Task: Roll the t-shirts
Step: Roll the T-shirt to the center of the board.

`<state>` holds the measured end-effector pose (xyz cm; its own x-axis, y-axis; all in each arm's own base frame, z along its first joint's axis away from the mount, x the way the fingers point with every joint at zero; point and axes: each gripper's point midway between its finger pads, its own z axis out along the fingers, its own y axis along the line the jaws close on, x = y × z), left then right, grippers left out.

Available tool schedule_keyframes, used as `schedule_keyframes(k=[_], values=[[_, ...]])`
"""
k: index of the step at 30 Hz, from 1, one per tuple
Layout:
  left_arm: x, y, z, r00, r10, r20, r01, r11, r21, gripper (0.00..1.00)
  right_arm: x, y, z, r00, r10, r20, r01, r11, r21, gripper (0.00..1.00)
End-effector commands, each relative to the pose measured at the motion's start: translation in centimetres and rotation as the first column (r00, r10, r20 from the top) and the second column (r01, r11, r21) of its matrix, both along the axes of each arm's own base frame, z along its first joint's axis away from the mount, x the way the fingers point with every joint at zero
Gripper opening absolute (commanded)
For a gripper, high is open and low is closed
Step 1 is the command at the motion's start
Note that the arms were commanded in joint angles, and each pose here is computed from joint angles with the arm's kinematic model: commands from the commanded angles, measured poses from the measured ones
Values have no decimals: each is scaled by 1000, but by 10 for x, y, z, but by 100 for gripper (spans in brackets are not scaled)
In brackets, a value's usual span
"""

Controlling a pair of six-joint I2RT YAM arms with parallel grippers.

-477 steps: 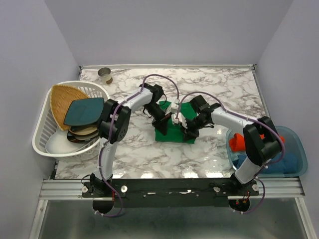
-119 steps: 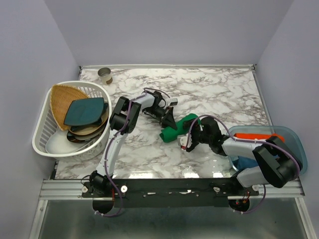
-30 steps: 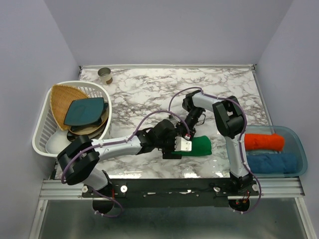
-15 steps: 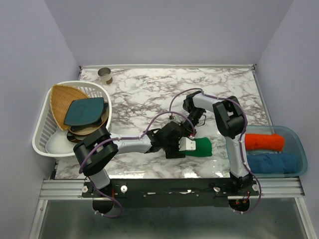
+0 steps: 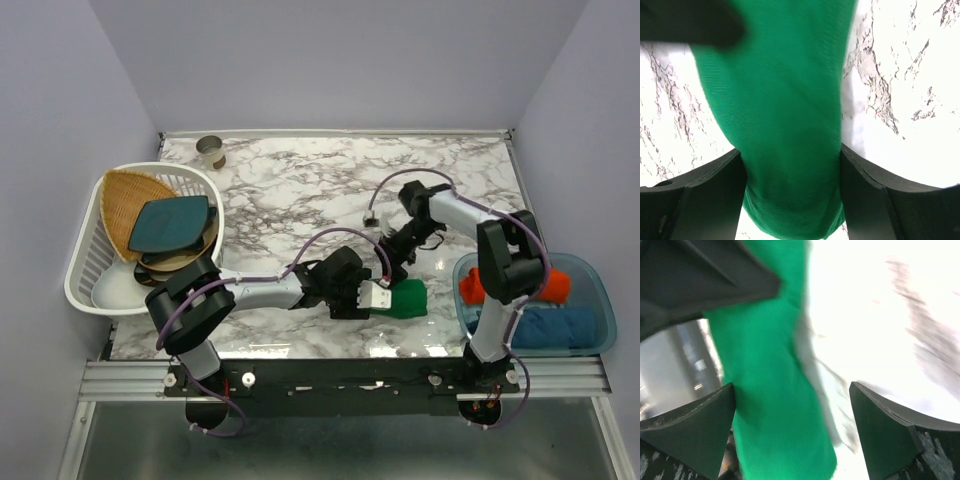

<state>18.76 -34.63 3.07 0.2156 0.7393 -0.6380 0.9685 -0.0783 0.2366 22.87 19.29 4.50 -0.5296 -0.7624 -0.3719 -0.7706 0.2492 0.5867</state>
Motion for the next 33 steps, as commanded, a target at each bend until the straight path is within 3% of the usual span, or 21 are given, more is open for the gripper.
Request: schedule_keyframes(k=[1,2,4,11,16,17,19,25,29,33], values=[[-22,11,-16,994,-35,-103,40,998,46,73,60,-23,36,921,-157,356,127,986,105,100],[-23,8,-11,993,-38,-108,41,999,25,73,53,-29,32,914,-173,367,141,984,111,100],[-27,5,-8,991,-50,-125,51,999,10,73,69,-40,50,829,-223,513,175,975,140,100],[-32,-5,5,983,-83,-164,79,996,-31,72,74,-60,75,572,-237,785,170,971,169,100],[-34,-12,13,969,-90,-230,76,995,-71,71,45,-55,94,519,-171,837,32,983,181,100],[-33,-12,13,965,-77,-249,60,995,-74,71,32,-55,82,534,-146,833,3,985,172,100],[-32,-14,14,959,-70,-273,50,995,-82,71,15,-52,86,493,-117,862,-70,982,173,100],[-26,-13,10,942,-30,-333,3,997,-81,70,-51,-36,60,556,-26,831,-249,949,196,100],[-24,-12,10,939,-21,-345,-6,997,-78,70,-67,-30,46,604,-14,797,-259,942,214,100],[-24,-13,10,930,-16,-366,-15,996,-83,70,-70,-20,44,601,6,799,-296,931,216,100]])
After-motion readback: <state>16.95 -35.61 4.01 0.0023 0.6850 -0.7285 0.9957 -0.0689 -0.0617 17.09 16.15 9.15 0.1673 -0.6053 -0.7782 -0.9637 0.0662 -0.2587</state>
